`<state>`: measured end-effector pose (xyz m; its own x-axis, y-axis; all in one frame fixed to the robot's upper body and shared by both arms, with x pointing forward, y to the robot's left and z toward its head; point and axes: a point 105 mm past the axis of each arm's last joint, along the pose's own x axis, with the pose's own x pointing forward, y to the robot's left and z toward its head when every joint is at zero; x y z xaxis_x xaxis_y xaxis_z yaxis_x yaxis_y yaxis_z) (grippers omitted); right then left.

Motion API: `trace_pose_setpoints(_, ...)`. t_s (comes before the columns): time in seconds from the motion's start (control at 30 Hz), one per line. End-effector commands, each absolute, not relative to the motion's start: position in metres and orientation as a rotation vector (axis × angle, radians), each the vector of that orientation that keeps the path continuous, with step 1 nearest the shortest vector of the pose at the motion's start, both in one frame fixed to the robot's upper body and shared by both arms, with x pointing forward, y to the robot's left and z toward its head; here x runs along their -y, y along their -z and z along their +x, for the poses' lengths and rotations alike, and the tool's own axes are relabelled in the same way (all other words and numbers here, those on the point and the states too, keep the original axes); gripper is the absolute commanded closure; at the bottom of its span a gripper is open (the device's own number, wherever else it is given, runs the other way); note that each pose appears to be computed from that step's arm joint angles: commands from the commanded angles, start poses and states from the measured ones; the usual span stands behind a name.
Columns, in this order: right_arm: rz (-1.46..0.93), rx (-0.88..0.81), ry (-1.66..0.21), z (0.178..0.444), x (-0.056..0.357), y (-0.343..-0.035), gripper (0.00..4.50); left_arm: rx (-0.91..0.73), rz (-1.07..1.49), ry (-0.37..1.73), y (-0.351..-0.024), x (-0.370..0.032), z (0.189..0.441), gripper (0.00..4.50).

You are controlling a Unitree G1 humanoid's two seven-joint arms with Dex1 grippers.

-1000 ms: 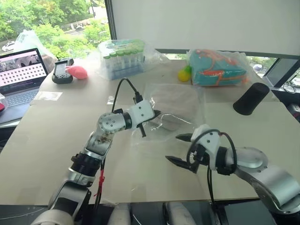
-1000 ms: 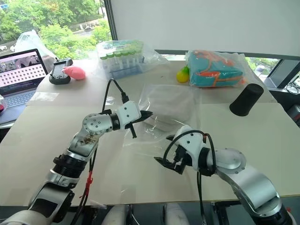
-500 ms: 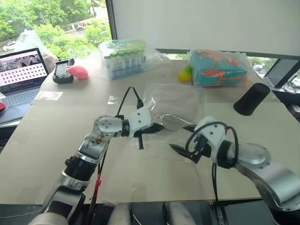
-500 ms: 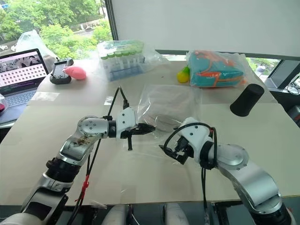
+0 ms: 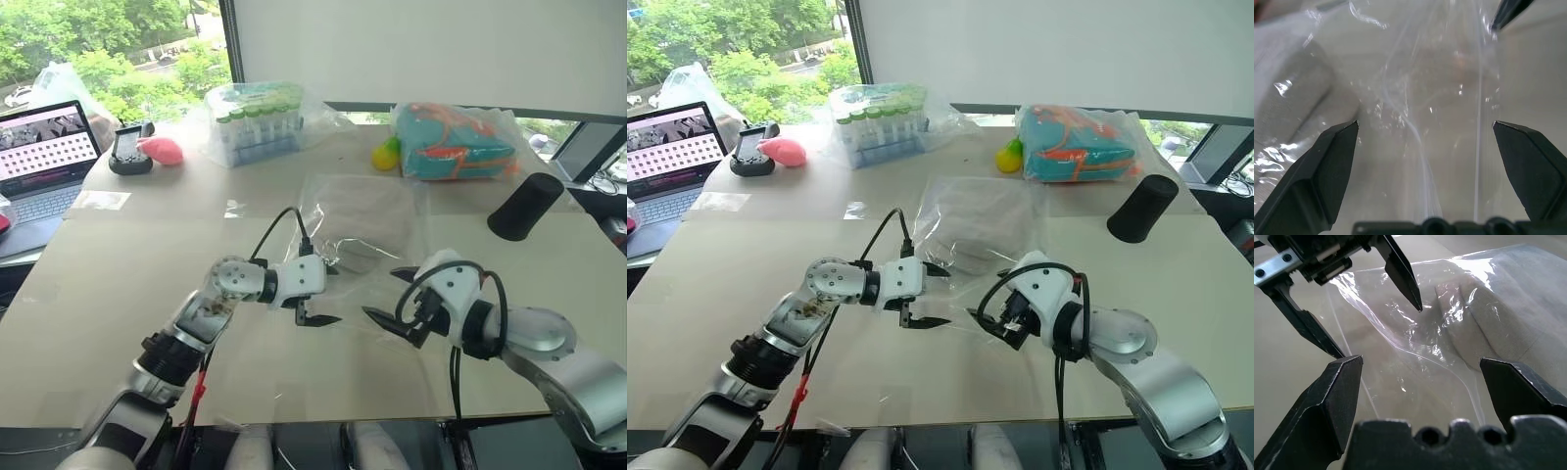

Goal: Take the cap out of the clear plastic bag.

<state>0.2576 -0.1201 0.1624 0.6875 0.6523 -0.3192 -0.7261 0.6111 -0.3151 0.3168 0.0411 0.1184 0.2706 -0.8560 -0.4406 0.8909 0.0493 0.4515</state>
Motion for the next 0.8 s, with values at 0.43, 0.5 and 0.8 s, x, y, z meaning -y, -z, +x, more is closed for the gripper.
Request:
trace_pose_setpoints(0.43,-0.457,-0.122,-0.759,0.256,0.122,-0.176,0.00,0.106,0.984,1.064,-0.119,-0.025,0.351,0.01)
trace_pose_setpoints(0.5,-0.454,-0.121,-0.759,0.257,0.121,-0.176,0.00,0.091,1.034,1.031,-0.116,-0.028,0.353,0.01)
trace_pose_setpoints(0.8,-0.444,-0.113,-0.759,0.258,0.118,-0.175,0.00,0.071,1.029,0.877,-0.120,-0.029,0.361,1.90)
